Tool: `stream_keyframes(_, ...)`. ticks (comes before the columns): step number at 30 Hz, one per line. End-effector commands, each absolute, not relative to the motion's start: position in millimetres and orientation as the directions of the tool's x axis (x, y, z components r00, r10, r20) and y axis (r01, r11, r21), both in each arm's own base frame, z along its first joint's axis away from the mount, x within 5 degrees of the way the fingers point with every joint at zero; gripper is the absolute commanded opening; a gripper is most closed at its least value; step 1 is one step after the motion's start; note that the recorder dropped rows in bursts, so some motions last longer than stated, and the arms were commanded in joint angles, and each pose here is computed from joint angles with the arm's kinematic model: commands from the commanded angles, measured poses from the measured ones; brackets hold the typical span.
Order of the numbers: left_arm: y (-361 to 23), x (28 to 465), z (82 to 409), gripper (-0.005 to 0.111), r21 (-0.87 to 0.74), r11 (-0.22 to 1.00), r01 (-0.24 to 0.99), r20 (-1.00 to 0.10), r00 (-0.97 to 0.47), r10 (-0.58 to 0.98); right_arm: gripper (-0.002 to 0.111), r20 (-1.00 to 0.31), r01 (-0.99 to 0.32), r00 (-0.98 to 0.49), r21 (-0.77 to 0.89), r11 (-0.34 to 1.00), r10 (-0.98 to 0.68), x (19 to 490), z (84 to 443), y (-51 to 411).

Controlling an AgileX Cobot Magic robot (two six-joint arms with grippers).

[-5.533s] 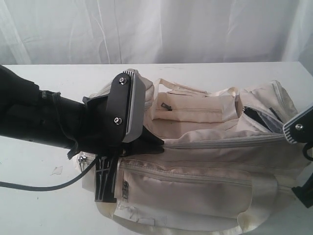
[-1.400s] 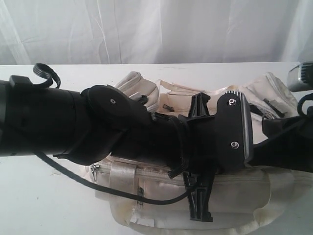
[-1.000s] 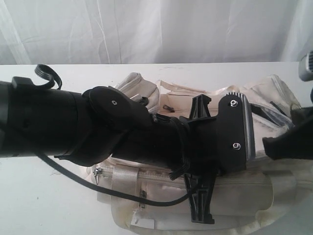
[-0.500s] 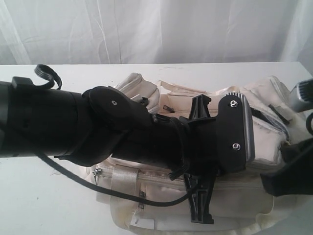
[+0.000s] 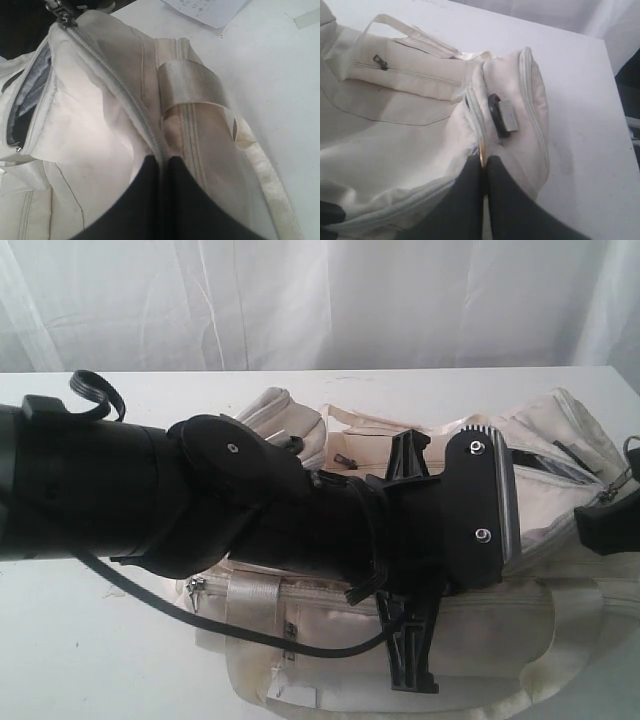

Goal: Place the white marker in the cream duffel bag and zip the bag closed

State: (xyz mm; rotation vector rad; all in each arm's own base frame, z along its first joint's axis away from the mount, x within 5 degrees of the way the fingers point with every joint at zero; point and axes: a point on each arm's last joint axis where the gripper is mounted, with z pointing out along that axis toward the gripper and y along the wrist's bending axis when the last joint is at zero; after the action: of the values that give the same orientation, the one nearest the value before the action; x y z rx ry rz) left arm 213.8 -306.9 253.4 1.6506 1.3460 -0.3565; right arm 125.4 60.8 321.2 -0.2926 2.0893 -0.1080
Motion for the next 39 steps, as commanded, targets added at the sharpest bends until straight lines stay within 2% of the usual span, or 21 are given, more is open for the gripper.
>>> stream_keyframes(1, -308.5, 210.2, 254.1, 0.000, 0.450, 0.045, 0.892, -0.733, 0.340, 0.589, 0.000, -0.840, -0.116, -0.454, -0.275, 0.954, -0.298, 135.7, 324.6, 61.0)
stream_keyframes(7, -308.5, 210.2, 254.1, 0.000, 0.450, 0.045, 0.892, -0.733, 0.340, 0.589, 0.000, -0.823, -0.157, -0.473, -0.274, 0.949, -0.316, 159.5, 310.6, 77.1)
stream_keyframes(11, -308.5, 210.2, 254.1, 0.000, 0.450, 0.045, 0.892, -0.733, 0.340, 0.589, 0.000, -0.832, -0.120, -0.484, -0.245, 0.962, -0.272, 169.8, 307.5, 73.1)
stream_keyframes(31, -308.3, 210.7, 254.1, 0.000, 0.457, 0.046, 0.888, -0.729, 0.344, 0.592, 0.000, -0.854, -0.118, -0.467, -0.197, 0.973, -0.229, 168.9, 311.3, 70.5)
stream_keyframes(39, -308.3, 210.7, 254.1, 0.000, 0.459, 0.045, 0.887, -0.728, 0.346, 0.592, 0.000, -0.884, -0.106, -0.442, -0.117, 0.987, -0.152, 165.0, 318.2, 65.0)
